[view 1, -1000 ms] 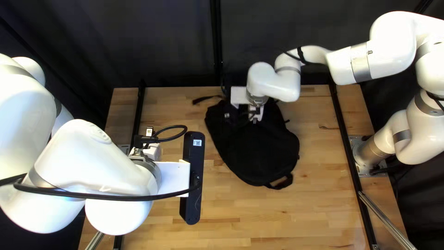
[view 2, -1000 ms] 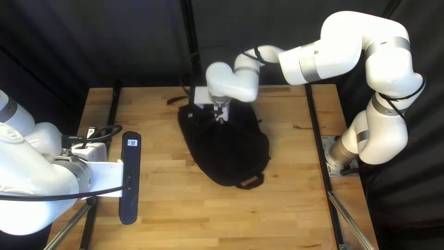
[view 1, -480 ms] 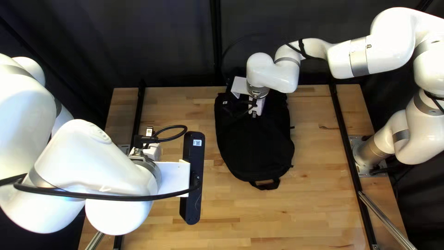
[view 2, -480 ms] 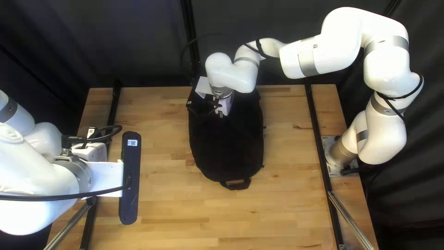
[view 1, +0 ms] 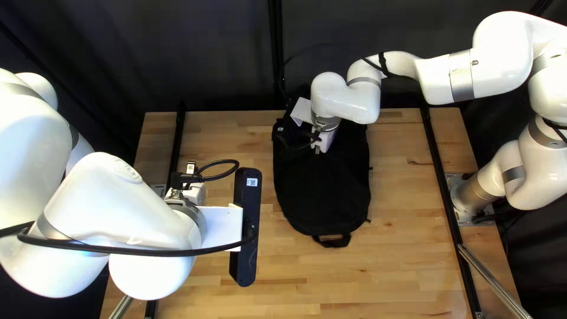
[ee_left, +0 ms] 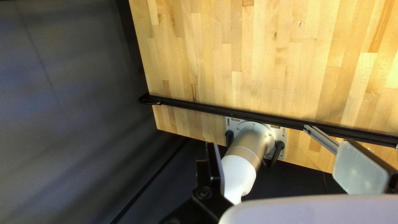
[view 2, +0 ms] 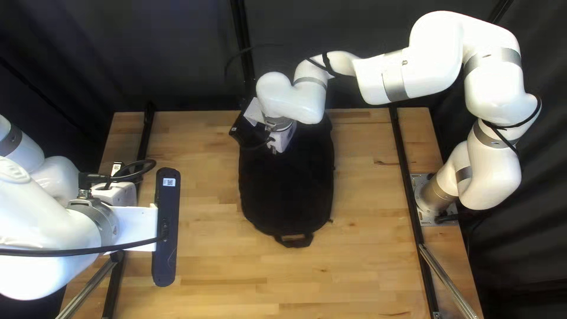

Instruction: Remove a lunch box from a kids backpack

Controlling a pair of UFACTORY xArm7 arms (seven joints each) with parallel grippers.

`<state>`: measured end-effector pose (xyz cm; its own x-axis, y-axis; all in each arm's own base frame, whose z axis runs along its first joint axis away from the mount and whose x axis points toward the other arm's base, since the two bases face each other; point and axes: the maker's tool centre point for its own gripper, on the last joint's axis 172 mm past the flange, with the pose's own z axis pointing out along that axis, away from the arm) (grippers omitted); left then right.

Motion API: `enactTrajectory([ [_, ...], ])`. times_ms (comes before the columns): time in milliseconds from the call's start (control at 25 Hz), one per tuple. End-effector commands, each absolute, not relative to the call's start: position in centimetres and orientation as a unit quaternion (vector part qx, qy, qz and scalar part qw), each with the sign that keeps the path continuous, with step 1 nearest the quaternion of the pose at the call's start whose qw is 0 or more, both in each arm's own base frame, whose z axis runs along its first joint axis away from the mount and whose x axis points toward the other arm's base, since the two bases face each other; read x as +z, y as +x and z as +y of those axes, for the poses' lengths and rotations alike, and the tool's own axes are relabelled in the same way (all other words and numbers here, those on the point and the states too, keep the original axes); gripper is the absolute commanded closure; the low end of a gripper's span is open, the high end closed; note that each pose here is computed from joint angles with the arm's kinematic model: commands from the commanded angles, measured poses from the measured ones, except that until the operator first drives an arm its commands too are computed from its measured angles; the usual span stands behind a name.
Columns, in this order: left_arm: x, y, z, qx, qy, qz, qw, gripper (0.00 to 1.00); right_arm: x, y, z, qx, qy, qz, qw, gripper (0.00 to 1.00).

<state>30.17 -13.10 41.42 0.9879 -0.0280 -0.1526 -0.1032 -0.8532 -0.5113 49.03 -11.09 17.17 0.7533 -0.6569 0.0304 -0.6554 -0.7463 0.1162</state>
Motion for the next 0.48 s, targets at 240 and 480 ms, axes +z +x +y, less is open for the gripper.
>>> enactTrajectory([
  [240, 41.4, 30.2, -13.1, 0.07, -0.96, 0.034, 0.269, 0.0, 18.4, 46.1, -9.8, 0.043, 0.846, -0.522, 0.101, 1.0],
  [480, 41.4, 30.2, -13.1, 0.07, -0.96, 0.034, 0.269, 0.0, 18.1, 45.1, -7.6, 0.071, 0.807, -0.574, 0.115, 1.0],
])
